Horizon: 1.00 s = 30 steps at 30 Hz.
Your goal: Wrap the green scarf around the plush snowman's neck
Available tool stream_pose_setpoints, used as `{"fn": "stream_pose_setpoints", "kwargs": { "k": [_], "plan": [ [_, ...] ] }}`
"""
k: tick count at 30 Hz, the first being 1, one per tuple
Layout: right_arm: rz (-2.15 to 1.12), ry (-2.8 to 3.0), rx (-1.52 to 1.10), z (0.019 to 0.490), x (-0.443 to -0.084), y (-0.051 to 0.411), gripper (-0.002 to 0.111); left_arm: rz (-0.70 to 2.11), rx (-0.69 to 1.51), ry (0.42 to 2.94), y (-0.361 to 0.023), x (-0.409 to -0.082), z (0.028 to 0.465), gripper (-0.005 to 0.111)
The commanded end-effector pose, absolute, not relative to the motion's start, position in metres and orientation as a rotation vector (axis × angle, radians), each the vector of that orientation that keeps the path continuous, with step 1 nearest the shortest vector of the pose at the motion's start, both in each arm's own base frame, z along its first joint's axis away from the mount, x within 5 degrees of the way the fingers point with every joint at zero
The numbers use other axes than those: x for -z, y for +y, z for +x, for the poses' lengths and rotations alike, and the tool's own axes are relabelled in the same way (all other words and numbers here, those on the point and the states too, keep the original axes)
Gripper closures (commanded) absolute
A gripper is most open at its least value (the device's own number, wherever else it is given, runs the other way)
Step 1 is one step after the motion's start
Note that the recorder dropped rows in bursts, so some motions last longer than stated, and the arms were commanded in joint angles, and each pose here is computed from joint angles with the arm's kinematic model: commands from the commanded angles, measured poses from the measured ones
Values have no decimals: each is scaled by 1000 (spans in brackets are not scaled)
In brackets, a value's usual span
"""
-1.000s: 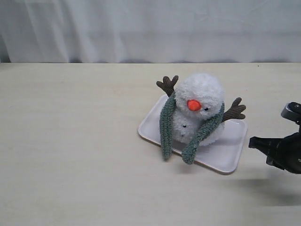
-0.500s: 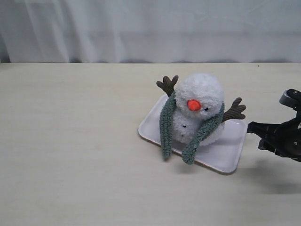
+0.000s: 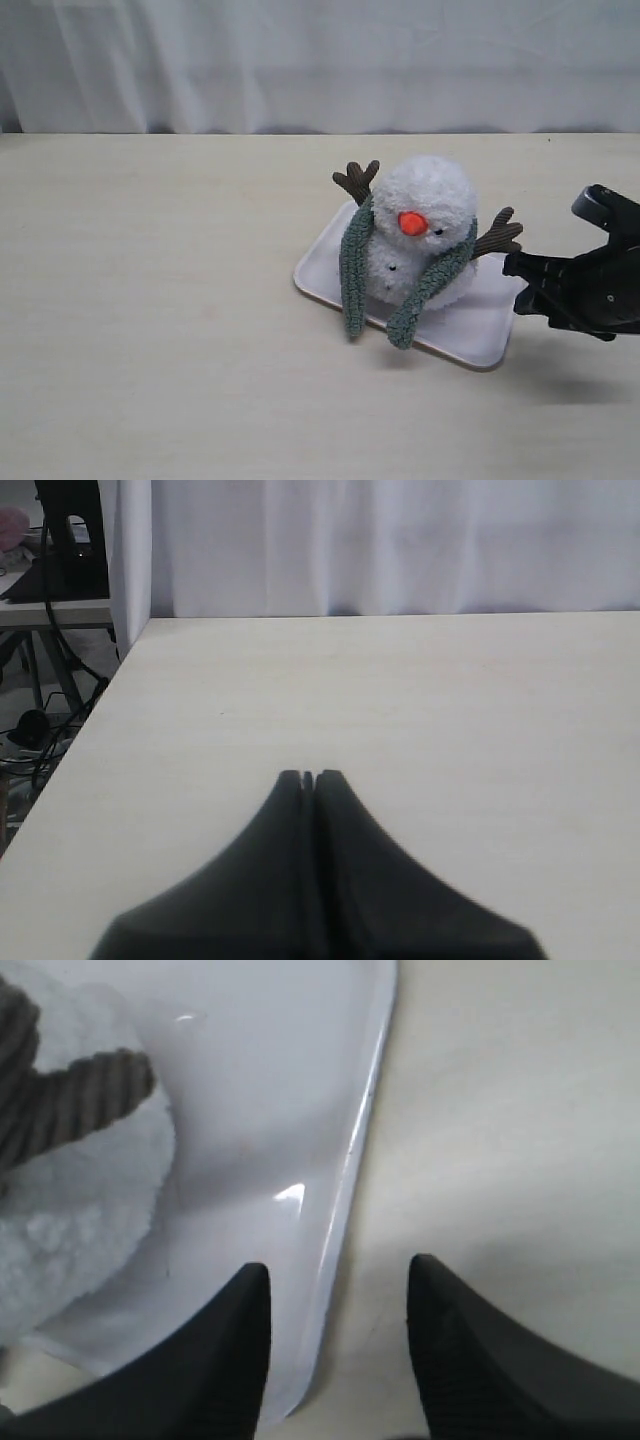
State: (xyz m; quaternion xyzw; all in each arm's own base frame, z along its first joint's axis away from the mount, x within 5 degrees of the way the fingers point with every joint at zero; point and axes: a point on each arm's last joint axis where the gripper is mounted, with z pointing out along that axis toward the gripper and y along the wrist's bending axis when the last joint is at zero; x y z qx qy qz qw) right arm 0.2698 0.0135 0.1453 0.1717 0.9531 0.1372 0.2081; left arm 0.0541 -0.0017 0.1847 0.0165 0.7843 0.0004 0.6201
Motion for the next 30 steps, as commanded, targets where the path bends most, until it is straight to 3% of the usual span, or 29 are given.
{"fn": "stream_pose_setpoints", "kwargs": {
  "k": [1, 30],
  "plan": [
    [486, 2710, -378, 273, -128, 13, 66, 38, 5, 1790, -2, -185, 54, 107],
    [526, 2781, -429, 284, -105, 16, 66, 38, 5, 1790, -2, -185, 54, 107]
  ]
}}
